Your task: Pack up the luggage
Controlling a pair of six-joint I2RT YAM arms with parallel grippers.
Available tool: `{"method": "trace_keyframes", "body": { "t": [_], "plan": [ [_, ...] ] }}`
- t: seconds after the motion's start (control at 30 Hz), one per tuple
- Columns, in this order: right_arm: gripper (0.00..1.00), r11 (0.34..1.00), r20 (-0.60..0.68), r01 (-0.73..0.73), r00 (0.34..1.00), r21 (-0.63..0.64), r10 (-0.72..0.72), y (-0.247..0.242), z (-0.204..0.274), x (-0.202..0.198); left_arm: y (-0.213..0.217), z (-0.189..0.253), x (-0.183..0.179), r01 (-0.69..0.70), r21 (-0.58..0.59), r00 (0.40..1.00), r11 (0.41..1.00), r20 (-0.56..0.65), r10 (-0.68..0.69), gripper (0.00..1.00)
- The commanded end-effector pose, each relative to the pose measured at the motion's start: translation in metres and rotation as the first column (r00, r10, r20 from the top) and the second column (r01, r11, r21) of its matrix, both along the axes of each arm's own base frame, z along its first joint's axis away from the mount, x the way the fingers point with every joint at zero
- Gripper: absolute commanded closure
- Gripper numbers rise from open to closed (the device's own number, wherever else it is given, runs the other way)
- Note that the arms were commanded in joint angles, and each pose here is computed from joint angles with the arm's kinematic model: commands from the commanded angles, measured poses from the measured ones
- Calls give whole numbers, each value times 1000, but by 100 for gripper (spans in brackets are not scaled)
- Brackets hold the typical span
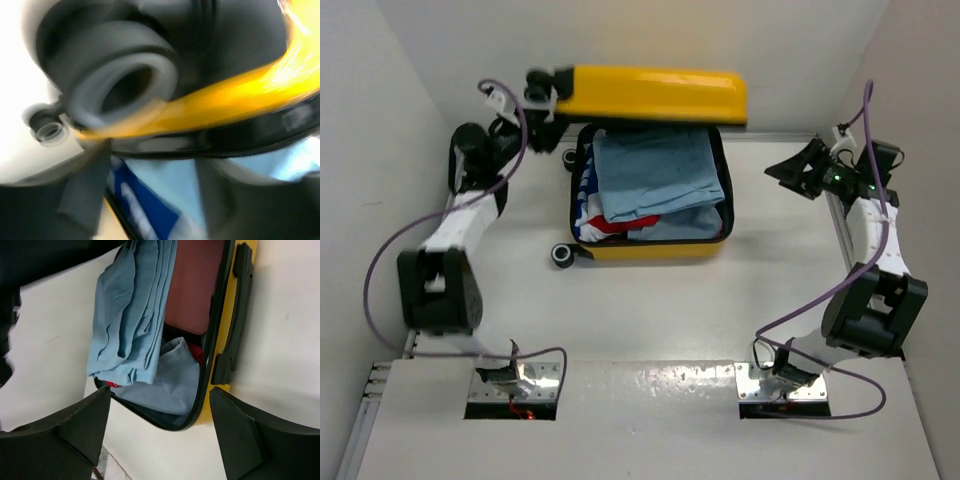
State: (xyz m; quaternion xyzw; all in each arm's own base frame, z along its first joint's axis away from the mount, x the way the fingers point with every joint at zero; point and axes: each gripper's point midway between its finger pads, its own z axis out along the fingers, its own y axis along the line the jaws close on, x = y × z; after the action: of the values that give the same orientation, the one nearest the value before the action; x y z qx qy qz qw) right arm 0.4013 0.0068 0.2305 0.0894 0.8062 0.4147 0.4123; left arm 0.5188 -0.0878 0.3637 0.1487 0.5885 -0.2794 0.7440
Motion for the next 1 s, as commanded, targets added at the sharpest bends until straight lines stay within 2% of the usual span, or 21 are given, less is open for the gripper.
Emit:
{"method": "trace_keyframes", "body": {
  "t": [0.0, 0.03, 0.07, 0.1, 0.13, 0.17, 0.2, 0.23, 0.33, 0.4, 0.43, 0.47, 0.5, 0.53, 0.57, 0.67, 0.73, 0.8, 0.83, 0.87, 0.97],
  "plan": [
    [20, 996, 127, -7, 992, -92, 19, -14, 28, -19, -17, 48, -128, 174, 265, 959, 948, 172, -224, 26],
    [20, 995, 131, 10, 991, -100, 3, -22, 31, -26, -16, -8, -150, 238, 259, 971, 936, -30, -238, 0],
    [20, 993, 133, 12, 991, -120, 4, -25, 29, -29, -17, -23, -177, 272, 313, 962, 910, -63, -265, 0],
    [20, 989, 153, 36, 988, -142, -14, -36, 31, -33, -17, -7, -225, 202, 543, 943, 815, 118, -312, 0],
    [20, 989, 149, 44, 989, -140, -23, -38, 31, -37, -17, -24, -250, 202, 604, 937, 771, 110, -332, 0],
    [20, 986, 158, 73, 986, -153, -48, -51, 31, -41, -21, -50, -282, 264, 607, 939, 750, 17, -344, 0],
    [20, 985, 154, 83, 986, -150, -60, -54, 31, -42, -22, -46, -300, 207, 684, 928, 700, 89, -362, 0],
    [20, 985, 146, 89, 987, -149, -67, -56, 27, -43, -24, -39, -326, 136, 710, 930, 691, 150, -337, 0],
    [20, 986, 126, 108, 988, -124, -92, -62, 21, -42, -19, -28, -348, 26, 700, 950, 714, 205, -236, 0],
    [20, 988, 111, 115, 988, -107, -103, -63, 14, -38, -9, -24, -341, -22, 656, 972, 754, 190, -137, 0],
    [20, 988, 110, 111, 989, -111, -99, -62, 11, -36, 9, -25, -327, -107, 627, 984, 771, 175, -6, 0],
    [20, 985, 81, 121, 990, -123, -111, -65, -2, -31, 20, -20, -313, -174, 588, 979, 790, 189, 76, 0],
    [20, 984, 82, 118, 991, -136, -107, -64, -7, -27, 30, -22, -302, -206, 533, 978, 821, 139, 155, 0],
    [20, 982, 70, 126, 991, -143, -117, -66, -15, -24, 49, -25, -287, -285, 509, 957, 812, 112, 266, 0],
    [20, 969, 69, 168, 985, -183, -157, -79, -28, -10, 57, -27, -277, -310, 489, 947, 815, 85, 310, 0],
    [23, 952, 15, 218, 975, -217, -220, -91, -57, 18, 74, -48, -235, -310, 430, 922, 848, -81, 378, 0],
    [25, 940, -8, 222, 973, -259, -232, -88, -67, 33, 81, -78, -205, -287, 375, 880, 882, -259, 397, 0],
    [26, 936, -55, 127, 987, -328, -153, -63, -95, 40, 87, -91, -189, -296, 348, 843, 890, -343, 414, 2],
    [26, 914, -77, 134, 981, -383, -177, -65, -107, 40, 84, -97, -184, -269, 335, 840, 903, -376, 390, 2],
    [26, 898, -72, 47, 994, -437, -86, -38, -114, 40, 75, -107, -175, -220, 328, 849, 919, -401, 346, 2],
    [28, 883, -68, -81, 996, -462, 55, 12, -110, 30, 71, -116, -166, -229, 327, 834, 917, -420, 359, 2]
  ]
}}
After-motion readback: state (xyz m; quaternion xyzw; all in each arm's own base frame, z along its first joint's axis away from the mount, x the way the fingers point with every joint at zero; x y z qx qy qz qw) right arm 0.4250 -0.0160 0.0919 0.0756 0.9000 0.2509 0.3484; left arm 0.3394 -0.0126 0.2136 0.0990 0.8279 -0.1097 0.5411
